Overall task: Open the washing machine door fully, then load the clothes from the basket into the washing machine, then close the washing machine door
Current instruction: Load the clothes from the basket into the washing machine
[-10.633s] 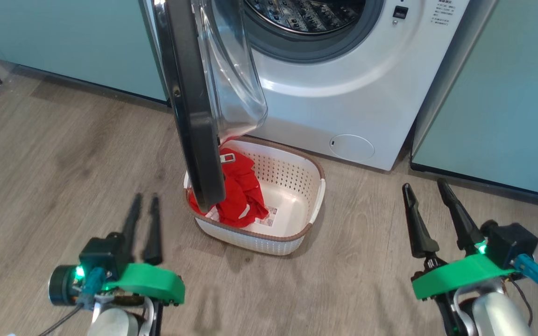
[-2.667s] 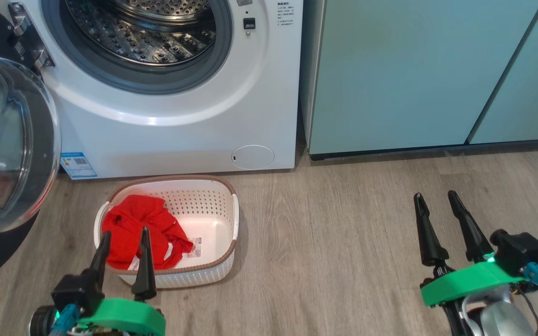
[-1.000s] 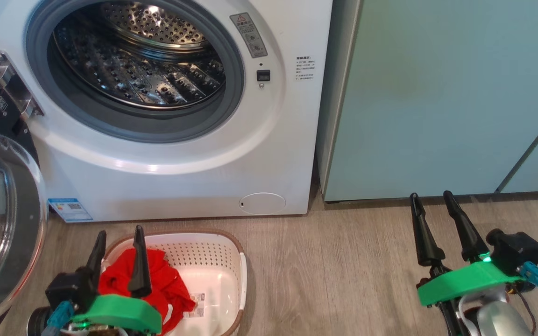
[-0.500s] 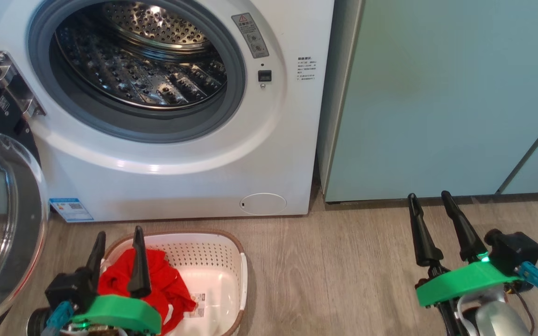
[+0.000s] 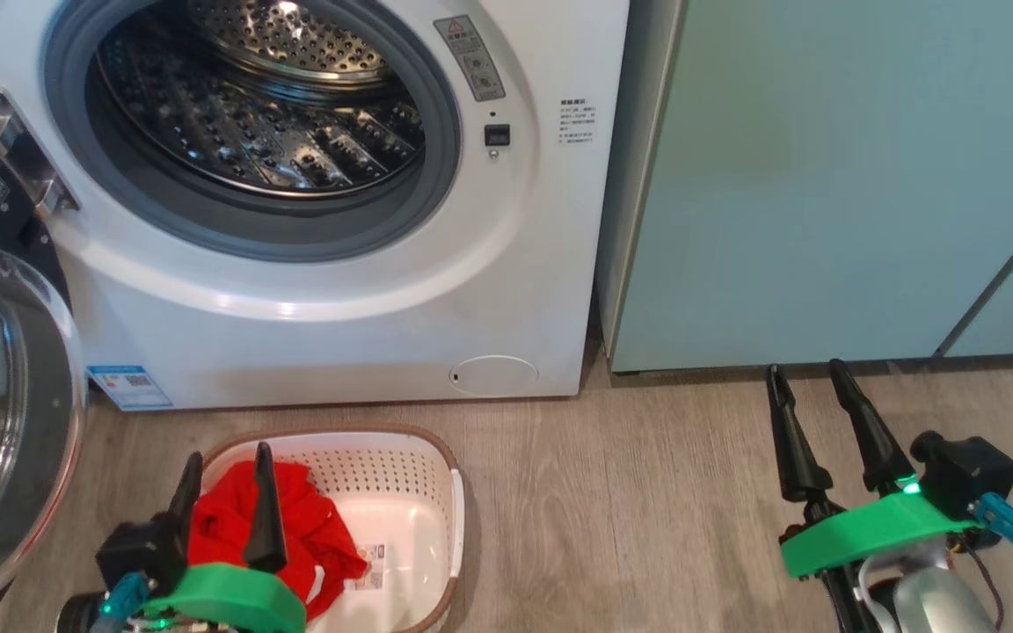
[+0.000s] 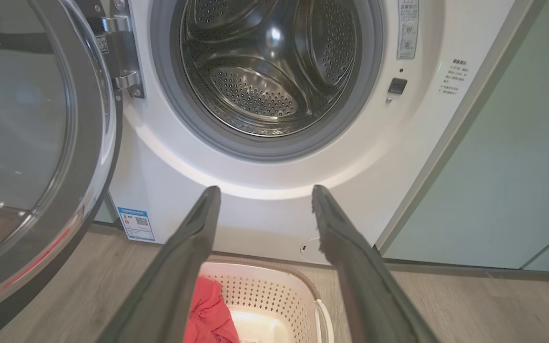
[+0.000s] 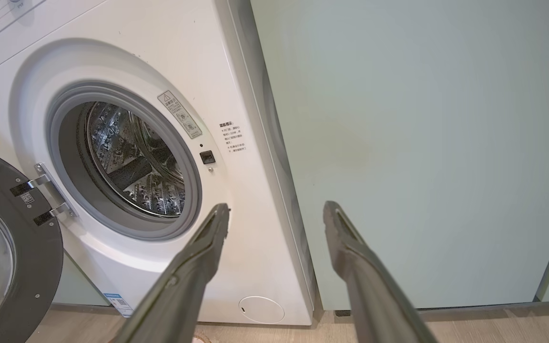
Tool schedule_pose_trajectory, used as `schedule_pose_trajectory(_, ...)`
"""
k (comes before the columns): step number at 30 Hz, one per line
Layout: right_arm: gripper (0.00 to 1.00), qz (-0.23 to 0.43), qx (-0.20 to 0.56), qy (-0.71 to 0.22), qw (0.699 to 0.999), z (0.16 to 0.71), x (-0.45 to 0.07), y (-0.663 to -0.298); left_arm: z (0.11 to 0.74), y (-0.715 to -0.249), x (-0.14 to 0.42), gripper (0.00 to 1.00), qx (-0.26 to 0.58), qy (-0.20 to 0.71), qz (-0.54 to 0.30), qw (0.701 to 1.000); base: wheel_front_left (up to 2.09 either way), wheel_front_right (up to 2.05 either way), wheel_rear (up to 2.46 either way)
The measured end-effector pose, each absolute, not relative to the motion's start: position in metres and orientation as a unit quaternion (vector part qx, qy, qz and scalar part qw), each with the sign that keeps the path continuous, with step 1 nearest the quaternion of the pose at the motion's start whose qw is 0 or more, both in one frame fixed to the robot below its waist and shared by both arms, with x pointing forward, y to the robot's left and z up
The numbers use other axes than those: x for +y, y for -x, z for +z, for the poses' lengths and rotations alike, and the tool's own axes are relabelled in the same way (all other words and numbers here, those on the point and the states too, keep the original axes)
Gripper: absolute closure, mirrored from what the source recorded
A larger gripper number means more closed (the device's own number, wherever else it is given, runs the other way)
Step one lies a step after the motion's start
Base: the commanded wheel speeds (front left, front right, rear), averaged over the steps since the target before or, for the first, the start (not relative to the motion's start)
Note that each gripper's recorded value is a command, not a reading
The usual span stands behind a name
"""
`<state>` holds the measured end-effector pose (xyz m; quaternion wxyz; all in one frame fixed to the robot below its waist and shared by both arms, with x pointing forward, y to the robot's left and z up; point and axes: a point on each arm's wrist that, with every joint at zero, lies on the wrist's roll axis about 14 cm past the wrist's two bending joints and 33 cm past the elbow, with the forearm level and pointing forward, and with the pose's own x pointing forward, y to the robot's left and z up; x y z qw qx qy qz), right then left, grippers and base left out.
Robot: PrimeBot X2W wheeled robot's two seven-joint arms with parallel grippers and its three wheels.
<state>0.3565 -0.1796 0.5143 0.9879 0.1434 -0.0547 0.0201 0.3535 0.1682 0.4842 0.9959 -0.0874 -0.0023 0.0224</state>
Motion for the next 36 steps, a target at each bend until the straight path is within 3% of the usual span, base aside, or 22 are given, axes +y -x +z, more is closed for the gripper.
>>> schedule_pose_trajectory(9,0.00,0.018,-0.020,-0.144,0.989,0.492,-0.178,-0.364,0.426,-0.354,0.167,0.00,0.090,0.048,0.028,0.994,0.00,0.00,0.00)
schedule_pose_trajectory(16,0.00,0.024,-0.009,-0.135,0.991,0.482,-0.175,-0.401,0.370,-0.392,0.168,0.00,0.172,0.028,0.032,0.984,0.00,0.00,0.00)
schedule_pose_trajectory(25,0.00,0.010,0.046,-0.128,0.991,0.434,-0.182,-0.428,0.269,-0.411,0.195,0.00,0.320,0.023,0.080,0.944,0.00,0.00,0.00)
schedule_pose_trajectory(36,0.00,-0.026,0.091,-0.129,0.987,0.388,-0.205,-0.444,0.186,-0.434,0.210,0.00,0.419,-0.013,0.080,0.905,0.00,0.00,0.00)
